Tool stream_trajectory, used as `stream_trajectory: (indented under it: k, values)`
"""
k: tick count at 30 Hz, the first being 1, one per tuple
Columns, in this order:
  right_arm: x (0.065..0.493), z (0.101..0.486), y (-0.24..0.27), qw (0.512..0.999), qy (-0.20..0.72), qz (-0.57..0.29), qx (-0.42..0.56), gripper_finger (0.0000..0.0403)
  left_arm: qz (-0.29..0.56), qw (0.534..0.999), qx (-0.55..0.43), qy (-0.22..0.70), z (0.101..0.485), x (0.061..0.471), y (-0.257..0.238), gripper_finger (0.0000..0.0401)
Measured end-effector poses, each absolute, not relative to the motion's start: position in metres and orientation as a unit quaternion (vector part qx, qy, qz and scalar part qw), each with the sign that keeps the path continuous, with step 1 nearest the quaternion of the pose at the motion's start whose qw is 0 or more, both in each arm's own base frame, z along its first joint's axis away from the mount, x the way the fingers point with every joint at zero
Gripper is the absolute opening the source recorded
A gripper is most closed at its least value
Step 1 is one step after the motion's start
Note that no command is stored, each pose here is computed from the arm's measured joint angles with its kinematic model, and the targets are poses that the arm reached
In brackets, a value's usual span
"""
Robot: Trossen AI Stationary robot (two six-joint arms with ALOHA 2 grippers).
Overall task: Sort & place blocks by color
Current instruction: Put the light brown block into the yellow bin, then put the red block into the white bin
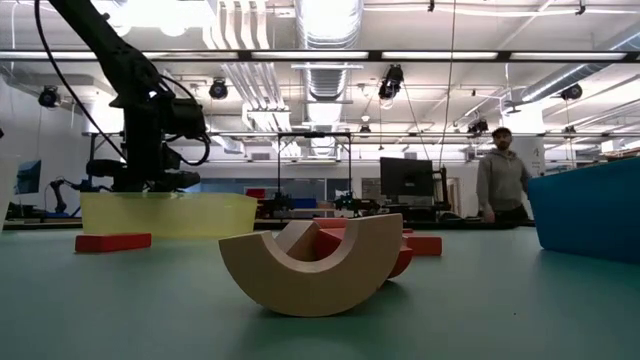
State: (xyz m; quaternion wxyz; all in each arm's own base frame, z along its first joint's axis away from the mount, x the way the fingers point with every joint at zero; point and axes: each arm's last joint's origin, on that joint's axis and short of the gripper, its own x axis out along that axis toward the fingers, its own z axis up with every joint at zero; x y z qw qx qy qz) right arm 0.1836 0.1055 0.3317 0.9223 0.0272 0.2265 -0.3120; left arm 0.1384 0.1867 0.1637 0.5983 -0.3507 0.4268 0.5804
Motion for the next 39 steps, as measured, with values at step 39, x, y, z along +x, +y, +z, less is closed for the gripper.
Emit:
stream_trajectory:
  k: [39]
  values:
    - [0.204,0.347,0.067,0.899,0.282,-0.33,0.063,0.0059,0.497,0.752,-0.364,0.235,0.288,0.138,0.141,0.0238]
